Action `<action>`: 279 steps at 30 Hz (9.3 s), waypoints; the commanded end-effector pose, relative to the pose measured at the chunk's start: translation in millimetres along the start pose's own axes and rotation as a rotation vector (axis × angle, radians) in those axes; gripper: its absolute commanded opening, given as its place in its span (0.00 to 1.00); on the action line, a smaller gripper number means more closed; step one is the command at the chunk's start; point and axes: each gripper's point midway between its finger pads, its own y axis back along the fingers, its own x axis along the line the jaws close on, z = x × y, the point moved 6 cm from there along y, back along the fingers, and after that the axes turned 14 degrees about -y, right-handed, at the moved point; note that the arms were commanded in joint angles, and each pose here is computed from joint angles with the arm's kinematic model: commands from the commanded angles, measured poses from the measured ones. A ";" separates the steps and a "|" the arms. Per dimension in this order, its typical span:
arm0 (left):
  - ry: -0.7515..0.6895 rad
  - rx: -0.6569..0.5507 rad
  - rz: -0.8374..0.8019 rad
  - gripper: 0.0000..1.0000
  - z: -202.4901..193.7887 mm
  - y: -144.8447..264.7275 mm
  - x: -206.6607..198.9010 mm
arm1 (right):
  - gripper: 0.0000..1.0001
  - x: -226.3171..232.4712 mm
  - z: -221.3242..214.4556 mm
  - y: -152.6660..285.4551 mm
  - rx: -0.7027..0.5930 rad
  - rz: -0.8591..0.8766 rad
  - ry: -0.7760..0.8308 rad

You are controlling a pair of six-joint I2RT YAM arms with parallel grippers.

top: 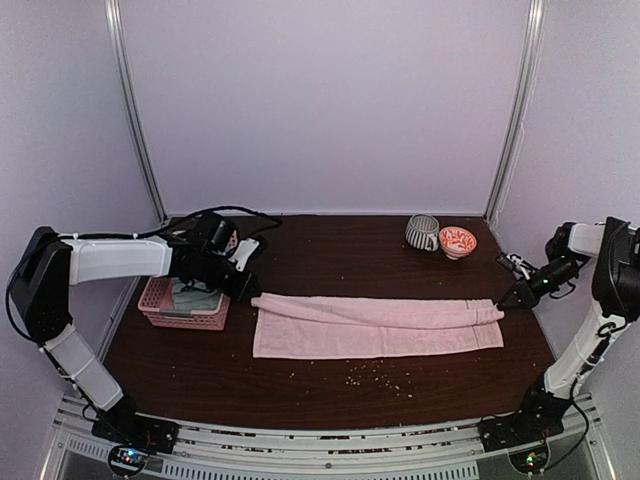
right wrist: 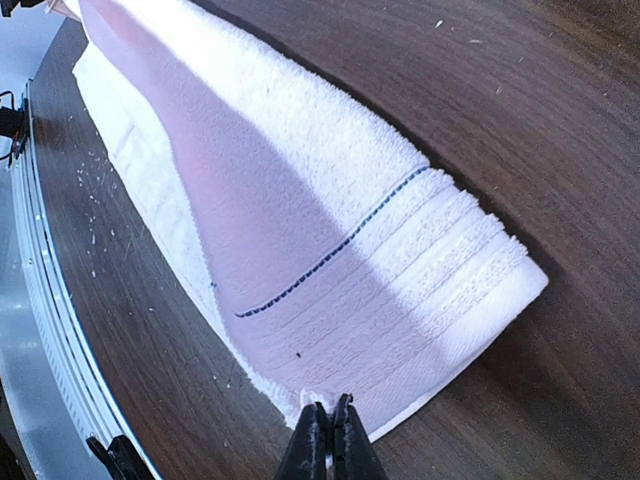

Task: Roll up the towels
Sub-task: Fold the towel at the center of the board, then move the towel to the center of the board, then pick up the towel from the center of the board, then fold the towel at the center of the board.

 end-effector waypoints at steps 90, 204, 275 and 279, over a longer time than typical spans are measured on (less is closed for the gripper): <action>-0.107 -0.179 0.221 0.98 91.9 -26.6 -14.5 | 0.56 57.3 67.5 -20.6 -0.211 -0.288 0.169; -0.203 -0.010 0.188 0.33 70.5 -42.9 -30.9 | 0.28 -51.3 23.1 -66.2 0.151 -0.352 -0.428; 0.160 0.077 0.019 0.24 10.6 -81.9 -53.0 | 0.00 223.3 155.4 -183.1 0.202 0.278 -0.075; 0.182 0.064 0.013 0.24 5.7 -80.9 -54.2 | 0.00 245.9 160.2 -201.9 0.211 0.286 -0.069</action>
